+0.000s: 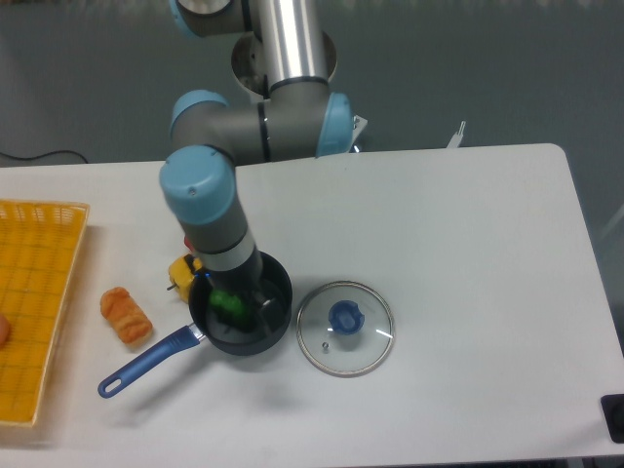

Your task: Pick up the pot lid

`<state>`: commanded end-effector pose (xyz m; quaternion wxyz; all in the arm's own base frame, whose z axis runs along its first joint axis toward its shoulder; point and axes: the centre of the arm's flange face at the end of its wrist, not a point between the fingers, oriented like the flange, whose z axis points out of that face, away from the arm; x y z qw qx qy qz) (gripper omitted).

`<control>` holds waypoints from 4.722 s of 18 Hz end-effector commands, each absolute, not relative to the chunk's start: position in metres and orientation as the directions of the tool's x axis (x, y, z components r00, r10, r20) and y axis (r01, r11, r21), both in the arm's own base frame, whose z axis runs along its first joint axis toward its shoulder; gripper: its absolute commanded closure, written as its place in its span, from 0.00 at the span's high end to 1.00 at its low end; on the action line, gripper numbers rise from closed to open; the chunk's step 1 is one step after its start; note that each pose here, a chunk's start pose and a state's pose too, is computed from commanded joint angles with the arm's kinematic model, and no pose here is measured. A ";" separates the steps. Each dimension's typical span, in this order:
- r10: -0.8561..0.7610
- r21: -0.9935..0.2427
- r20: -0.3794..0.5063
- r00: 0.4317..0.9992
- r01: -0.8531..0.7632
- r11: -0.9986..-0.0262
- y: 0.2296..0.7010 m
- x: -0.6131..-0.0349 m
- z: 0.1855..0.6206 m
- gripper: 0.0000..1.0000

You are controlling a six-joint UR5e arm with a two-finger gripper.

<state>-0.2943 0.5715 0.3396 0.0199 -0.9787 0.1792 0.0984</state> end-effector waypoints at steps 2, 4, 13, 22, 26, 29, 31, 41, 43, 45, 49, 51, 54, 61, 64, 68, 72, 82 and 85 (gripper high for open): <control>-0.436 0.023 -0.189 0.880 -0.440 -0.898 0.566 -0.304 0.338 1.00; -0.493 0.045 -0.184 0.851 -0.493 -0.869 0.559 -0.316 0.335 1.00; -0.606 0.109 -0.095 0.790 -0.596 -0.795 0.534 -0.350 0.283 1.00; -0.574 0.148 -0.057 0.817 -0.561 -0.814 0.523 -0.387 0.243 1.00; -0.589 0.148 -0.050 0.807 -0.577 -0.803 0.527 -0.396 0.227 1.00; -0.582 0.130 -0.063 0.811 -0.571 -0.811 0.529 -0.403 0.226 1.00; -0.580 0.121 -0.059 0.812 -0.571 -0.812 0.530 -0.402 0.224 1.00; -0.576 0.111 -0.040 0.816 -0.569 -0.815 0.528 -0.399 0.216 1.00; -0.575 0.107 -0.032 0.818 -0.569 -0.815 0.528 -0.397 0.213 1.00; -0.574 0.107 -0.029 0.819 -0.568 -0.816 0.527 -0.397 0.211 1.00; -0.572 0.081 -0.032 0.820 -0.568 -0.819 0.530 -0.398 0.216 1.00; -0.559 0.033 -0.033 0.828 -0.558 -0.829 0.525 -0.406 0.223 1.00; -0.557 0.035 -0.020 0.830 -0.556 -0.830 0.523 -0.402 0.217 1.00; -0.557 0.037 -0.014 0.830 -0.556 -0.830 0.523 -0.401 0.213 1.00; -0.558 0.040 -0.014 0.830 -0.557 -0.829 0.523 -0.401 0.213 1.00; -0.559 0.042 -0.010 0.829 -0.559 -0.828 0.523 -0.399 0.212 0.96; -0.559 0.043 -0.004 0.829 -0.559 -0.828 0.523 -0.398 0.210 0.79; -0.567 0.045 0.005 0.824 -0.567 -0.823 0.522 -0.397 0.211 0.67; -0.569 0.048 0.027 0.822 -0.570 -0.820 0.521 -0.395 0.211 0.62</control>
